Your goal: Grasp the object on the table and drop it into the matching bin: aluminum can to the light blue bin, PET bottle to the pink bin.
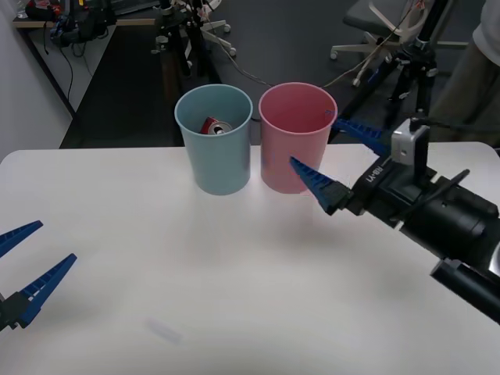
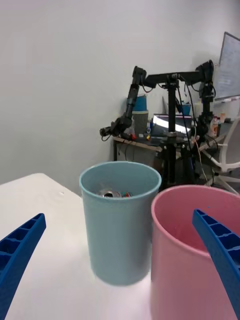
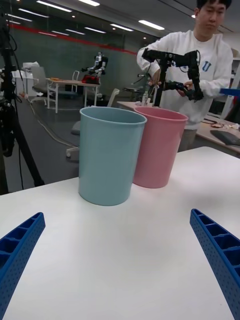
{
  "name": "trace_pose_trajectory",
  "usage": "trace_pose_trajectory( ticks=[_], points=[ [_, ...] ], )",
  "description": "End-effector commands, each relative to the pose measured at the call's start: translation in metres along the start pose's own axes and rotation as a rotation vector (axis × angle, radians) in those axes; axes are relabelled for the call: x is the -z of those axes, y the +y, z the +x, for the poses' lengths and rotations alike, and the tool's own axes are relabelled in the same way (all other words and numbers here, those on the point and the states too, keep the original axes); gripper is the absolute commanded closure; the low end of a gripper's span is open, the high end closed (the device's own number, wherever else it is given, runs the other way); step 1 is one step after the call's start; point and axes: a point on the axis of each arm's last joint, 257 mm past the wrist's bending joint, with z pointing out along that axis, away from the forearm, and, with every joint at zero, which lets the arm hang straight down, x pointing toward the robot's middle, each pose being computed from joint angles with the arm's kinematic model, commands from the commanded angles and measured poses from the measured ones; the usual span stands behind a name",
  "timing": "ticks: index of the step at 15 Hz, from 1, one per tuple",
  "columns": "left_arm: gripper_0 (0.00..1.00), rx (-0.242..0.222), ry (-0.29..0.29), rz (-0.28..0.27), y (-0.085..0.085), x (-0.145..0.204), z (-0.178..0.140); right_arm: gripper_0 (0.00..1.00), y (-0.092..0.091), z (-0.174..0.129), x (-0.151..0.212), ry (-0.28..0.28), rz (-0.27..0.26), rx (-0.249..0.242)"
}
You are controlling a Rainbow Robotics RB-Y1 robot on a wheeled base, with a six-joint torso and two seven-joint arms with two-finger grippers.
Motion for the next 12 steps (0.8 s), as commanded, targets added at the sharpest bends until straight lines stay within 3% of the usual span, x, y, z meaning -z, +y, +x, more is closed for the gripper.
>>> trace_pose_trajectory(
  ticks=[1,7,9,12],
  points=[
    [0.00,0.000,0.000,0.000,0.000,0.000,0.000,0.00,-0.016,0.016,0.050,0.061,0.004,-0.008],
    [0.00,0.000,0.000,0.000,0.000,0.000,0.000,0.00,-0.030,0.033,0.150,0.165,0.006,-0.015],
    [0.00,0.000,0.000,0.000,0.000,0.000,0.000,0.00,-0.031,0.040,0.179,0.178,0.030,-0.065],
    [0.00,0.000,0.000,0.000,0.000,0.000,0.000,0.00,-0.030,0.056,0.209,0.180,0.015,-0.144]
  ],
)
